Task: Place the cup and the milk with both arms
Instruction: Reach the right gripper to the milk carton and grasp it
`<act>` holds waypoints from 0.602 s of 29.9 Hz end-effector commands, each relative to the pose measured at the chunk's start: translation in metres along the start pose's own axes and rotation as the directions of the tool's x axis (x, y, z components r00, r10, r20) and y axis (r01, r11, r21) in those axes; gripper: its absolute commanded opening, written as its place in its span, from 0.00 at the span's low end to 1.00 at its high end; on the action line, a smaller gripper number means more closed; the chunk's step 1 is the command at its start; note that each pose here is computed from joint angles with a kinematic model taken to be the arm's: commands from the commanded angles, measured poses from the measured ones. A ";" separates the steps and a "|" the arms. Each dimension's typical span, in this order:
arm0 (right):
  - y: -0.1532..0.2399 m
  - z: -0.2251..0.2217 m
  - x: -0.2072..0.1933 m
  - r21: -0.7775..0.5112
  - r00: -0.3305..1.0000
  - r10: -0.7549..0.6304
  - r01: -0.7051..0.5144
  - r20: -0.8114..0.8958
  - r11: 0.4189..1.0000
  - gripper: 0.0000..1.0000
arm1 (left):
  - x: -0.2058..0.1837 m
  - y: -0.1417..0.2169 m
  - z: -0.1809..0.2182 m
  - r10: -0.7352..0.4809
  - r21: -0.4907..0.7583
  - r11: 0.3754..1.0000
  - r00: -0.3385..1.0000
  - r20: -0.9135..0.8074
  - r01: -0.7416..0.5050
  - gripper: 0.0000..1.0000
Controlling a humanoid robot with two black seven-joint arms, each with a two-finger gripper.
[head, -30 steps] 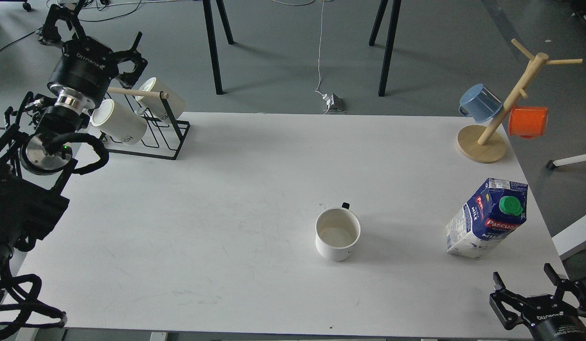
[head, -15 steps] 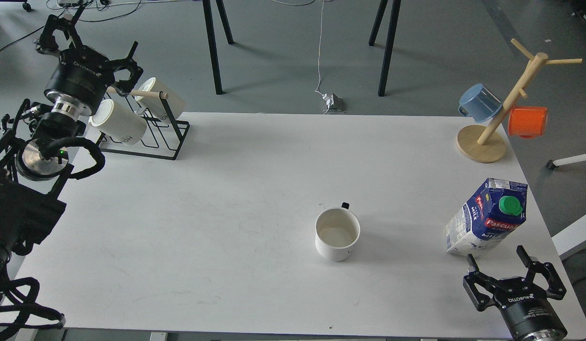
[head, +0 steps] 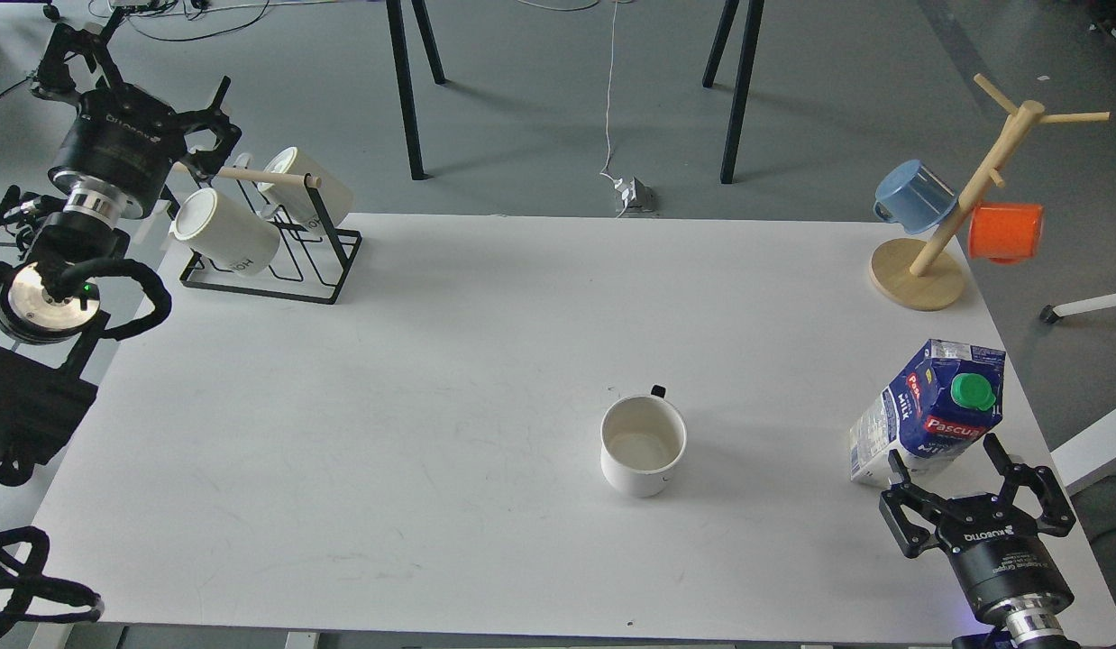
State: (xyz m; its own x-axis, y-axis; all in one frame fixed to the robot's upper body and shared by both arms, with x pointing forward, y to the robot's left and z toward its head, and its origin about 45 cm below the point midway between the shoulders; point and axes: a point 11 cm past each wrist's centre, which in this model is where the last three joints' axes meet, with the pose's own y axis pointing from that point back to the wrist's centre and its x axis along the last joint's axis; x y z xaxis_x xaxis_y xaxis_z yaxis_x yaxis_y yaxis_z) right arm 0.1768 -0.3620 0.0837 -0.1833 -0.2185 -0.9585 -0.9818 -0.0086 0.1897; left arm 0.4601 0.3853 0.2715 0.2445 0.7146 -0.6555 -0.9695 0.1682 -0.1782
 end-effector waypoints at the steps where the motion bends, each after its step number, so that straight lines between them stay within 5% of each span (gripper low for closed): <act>1: -0.012 -0.001 -0.010 0.001 0.999 -0.036 0.036 -0.001 0.999 0.98 | -0.001 -0.001 0.001 -0.002 0.000 1.000 1.000 0.003 0.002 1.00; 7: -0.023 -0.001 -0.019 0.003 0.998 -0.067 0.067 -0.003 0.998 0.88 | 0.000 0.000 0.002 -0.001 0.001 1.000 1.000 0.007 0.001 1.00; 14: -0.024 -0.002 -0.019 0.012 0.998 -0.070 0.070 0.002 0.997 0.50 | 0.001 0.000 0.002 0.000 0.006 1.000 1.000 0.016 0.000 1.00; 18: -0.024 0.017 -0.019 -0.005 0.996 -0.076 0.076 0.041 0.997 0.50 | 0.001 0.001 0.002 0.001 0.008 1.000 1.000 0.016 -0.001 1.00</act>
State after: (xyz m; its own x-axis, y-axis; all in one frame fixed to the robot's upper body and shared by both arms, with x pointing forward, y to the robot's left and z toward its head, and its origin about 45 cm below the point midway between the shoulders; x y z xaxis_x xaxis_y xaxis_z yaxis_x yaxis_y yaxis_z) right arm 0.2037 -0.3544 0.0962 -0.1140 -0.2037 -0.9724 -0.9927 -0.0154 0.1196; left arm 0.4599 0.3872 0.2727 0.2442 0.7250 -0.6440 -0.9696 0.1724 -0.1737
